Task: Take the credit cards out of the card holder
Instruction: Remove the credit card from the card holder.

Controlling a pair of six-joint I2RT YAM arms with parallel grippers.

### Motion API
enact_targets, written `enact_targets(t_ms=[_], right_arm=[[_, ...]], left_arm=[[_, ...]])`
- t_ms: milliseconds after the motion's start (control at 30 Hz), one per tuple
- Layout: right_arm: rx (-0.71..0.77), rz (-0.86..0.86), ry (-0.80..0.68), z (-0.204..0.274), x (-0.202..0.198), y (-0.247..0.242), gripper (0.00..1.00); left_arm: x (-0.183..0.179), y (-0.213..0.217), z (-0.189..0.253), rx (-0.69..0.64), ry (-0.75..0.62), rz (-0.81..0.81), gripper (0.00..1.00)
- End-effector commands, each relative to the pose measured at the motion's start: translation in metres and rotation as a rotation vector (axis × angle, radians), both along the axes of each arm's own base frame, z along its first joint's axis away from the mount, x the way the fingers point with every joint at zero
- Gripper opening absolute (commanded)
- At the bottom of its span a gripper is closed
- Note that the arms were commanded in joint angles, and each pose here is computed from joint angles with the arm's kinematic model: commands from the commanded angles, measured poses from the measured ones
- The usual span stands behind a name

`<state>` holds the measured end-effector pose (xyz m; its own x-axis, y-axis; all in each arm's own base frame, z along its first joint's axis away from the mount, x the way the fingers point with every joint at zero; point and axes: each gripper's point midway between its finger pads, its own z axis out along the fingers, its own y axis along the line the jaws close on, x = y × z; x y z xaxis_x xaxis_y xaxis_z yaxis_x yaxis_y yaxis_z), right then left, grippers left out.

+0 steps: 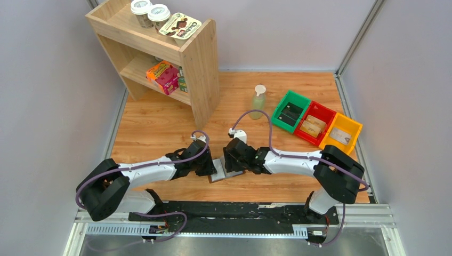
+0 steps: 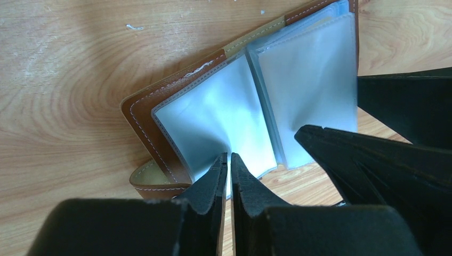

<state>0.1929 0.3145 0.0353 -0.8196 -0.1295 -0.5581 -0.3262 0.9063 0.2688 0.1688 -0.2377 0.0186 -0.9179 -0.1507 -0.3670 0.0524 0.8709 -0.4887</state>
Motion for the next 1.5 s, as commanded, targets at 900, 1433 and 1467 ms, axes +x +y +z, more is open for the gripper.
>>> enact_targets(t_ms=[900,1433,1467], right_arm=[[0.027,0.006,-0.044,0.013,0.008,0.011,0.59],[0.181,0.122,0.024,0.028,-0.010,0.043,0.53],[0.190,0.125,0.023,0.029,-0.011,0.044,0.52]], left_arm=[[-0.014,0.012,-0.019,0.053,0.052,-0.002,0.13],[-0.016,0.011,-0.020,0.040,0.058,-0.002,0.13],[-0.015,0.010,-0.019,0.036,0.057,0.000,0.13]])
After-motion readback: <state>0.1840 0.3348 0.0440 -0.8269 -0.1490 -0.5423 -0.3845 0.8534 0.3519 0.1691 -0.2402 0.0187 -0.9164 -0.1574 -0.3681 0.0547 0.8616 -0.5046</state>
